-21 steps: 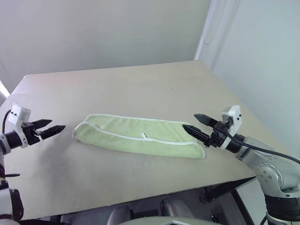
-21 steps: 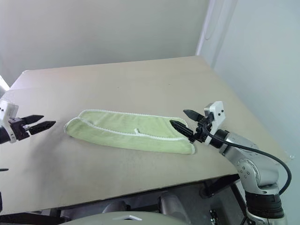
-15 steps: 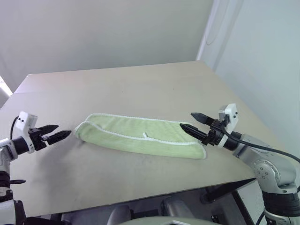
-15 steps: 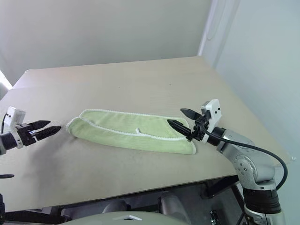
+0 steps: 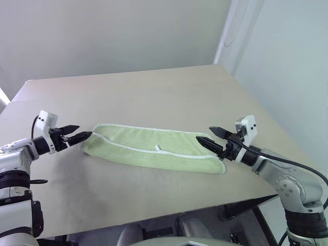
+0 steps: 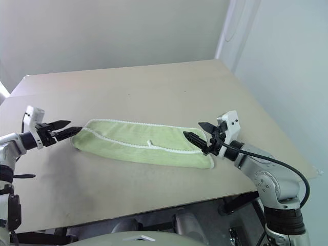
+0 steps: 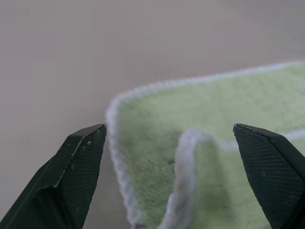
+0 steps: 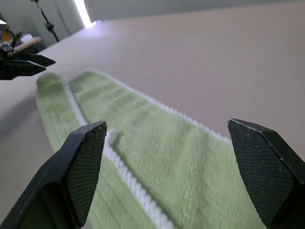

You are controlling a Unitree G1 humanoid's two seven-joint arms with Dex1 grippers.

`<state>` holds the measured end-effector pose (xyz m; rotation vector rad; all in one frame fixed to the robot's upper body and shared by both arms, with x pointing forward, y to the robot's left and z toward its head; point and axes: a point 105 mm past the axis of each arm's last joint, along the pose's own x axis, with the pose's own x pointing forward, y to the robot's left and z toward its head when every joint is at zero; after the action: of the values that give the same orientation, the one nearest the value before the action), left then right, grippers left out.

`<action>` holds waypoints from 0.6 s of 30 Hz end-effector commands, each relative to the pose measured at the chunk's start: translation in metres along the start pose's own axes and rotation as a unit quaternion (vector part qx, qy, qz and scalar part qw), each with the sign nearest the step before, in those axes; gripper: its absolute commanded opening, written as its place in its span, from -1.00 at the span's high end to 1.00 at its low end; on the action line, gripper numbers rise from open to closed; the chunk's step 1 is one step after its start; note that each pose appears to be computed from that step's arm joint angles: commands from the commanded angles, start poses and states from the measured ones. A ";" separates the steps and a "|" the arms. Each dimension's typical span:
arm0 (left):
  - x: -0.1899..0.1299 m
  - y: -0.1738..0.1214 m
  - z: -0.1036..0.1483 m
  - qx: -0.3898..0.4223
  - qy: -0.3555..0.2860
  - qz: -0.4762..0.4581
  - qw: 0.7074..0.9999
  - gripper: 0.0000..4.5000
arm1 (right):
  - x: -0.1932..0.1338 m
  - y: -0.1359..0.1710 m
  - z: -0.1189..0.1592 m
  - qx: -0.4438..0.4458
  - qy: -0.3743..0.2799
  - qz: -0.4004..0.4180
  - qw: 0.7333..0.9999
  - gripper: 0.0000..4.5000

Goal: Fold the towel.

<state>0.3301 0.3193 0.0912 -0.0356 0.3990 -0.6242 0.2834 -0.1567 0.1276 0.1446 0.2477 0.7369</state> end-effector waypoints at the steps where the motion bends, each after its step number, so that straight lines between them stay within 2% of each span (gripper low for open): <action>1: 0.003 -0.004 0.008 0.037 0.015 -0.022 0.999 -1.00 | -0.007 0.002 0.016 -0.015 -0.010 0.001 1.000 -0.88; 15: 0.023 -0.012 0.009 0.059 0.040 -0.068 0.995 -1.00 | -0.012 -0.003 0.009 -0.015 0.005 -0.021 1.000 -0.88; 18: 0.021 -0.012 0.010 0.054 0.042 -0.073 0.995 -0.74 | -0.014 -0.004 0.008 -0.014 0.006 -0.025 1.000 -0.91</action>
<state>0.3383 0.2938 0.0810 0.0413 0.4757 -0.7876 0.2786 -0.1682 0.1209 0.1423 0.3105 0.6906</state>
